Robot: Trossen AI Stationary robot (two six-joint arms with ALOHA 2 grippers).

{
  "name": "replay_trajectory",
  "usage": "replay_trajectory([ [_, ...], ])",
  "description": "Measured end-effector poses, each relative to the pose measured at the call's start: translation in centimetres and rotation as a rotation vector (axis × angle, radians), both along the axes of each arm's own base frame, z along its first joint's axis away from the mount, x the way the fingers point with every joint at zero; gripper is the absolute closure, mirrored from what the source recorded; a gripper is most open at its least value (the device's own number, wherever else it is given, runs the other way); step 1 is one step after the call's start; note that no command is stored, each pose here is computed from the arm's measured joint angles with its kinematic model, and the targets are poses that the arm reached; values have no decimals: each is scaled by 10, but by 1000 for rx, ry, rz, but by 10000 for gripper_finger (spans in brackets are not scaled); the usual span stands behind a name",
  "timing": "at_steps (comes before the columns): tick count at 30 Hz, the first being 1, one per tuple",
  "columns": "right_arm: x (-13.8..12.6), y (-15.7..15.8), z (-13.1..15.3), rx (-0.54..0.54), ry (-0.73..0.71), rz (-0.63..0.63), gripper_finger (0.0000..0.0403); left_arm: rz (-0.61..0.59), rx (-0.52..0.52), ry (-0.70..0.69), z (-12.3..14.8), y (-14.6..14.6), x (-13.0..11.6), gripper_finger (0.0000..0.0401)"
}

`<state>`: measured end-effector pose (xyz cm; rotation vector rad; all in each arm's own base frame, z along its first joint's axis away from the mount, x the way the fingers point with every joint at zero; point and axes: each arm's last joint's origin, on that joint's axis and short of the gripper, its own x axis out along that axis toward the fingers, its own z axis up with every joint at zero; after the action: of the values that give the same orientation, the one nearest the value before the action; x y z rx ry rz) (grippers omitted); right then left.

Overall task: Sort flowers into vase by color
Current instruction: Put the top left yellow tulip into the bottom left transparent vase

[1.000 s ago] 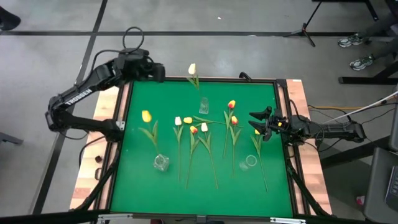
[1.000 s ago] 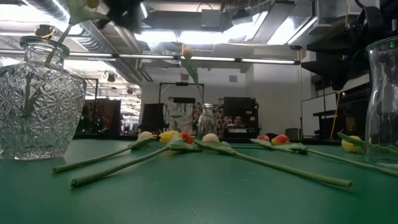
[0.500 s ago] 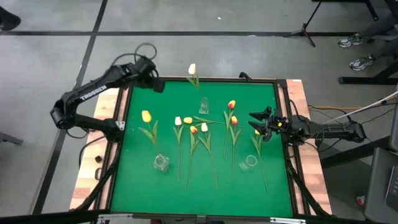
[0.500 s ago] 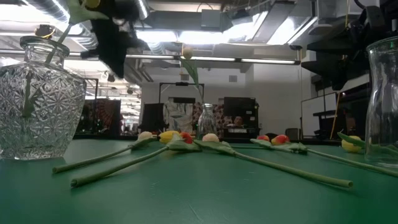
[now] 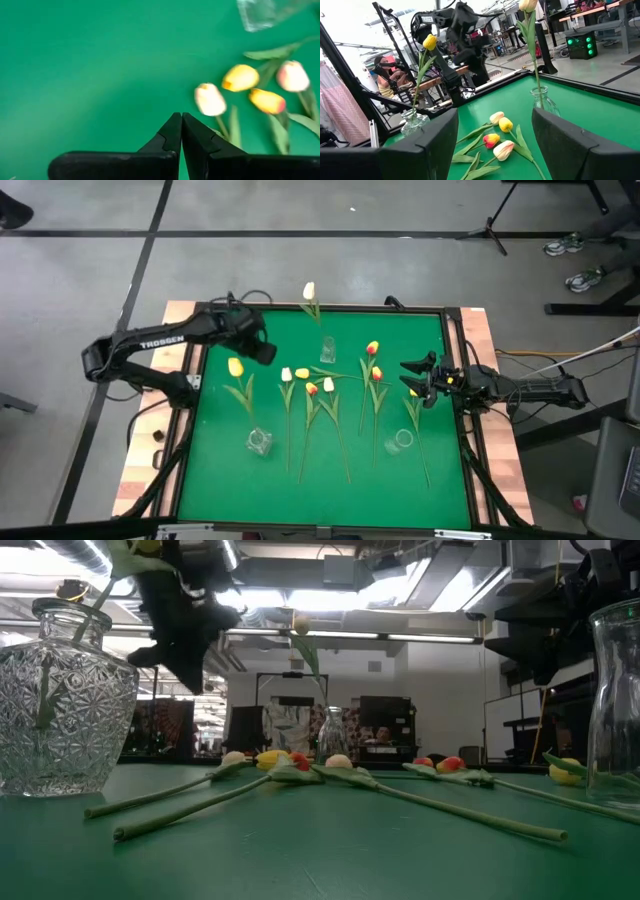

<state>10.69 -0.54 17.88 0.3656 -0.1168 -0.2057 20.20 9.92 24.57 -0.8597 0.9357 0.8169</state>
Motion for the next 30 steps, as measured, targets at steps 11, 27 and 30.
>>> replay_trajectory([
  [11, 0, 0, 0, 0, 4, 1, 150, -159, -73, -171, 7, -48, 28, 392],
  [27, 0, 0, 0, 0, 4, 0, 150, -303, -60, -387, 50, -102, 51, 392],
  [30, 0, 0, -1, 0, 13, 1, 150, -329, -38, -426, 53, -112, 53, 392],
])
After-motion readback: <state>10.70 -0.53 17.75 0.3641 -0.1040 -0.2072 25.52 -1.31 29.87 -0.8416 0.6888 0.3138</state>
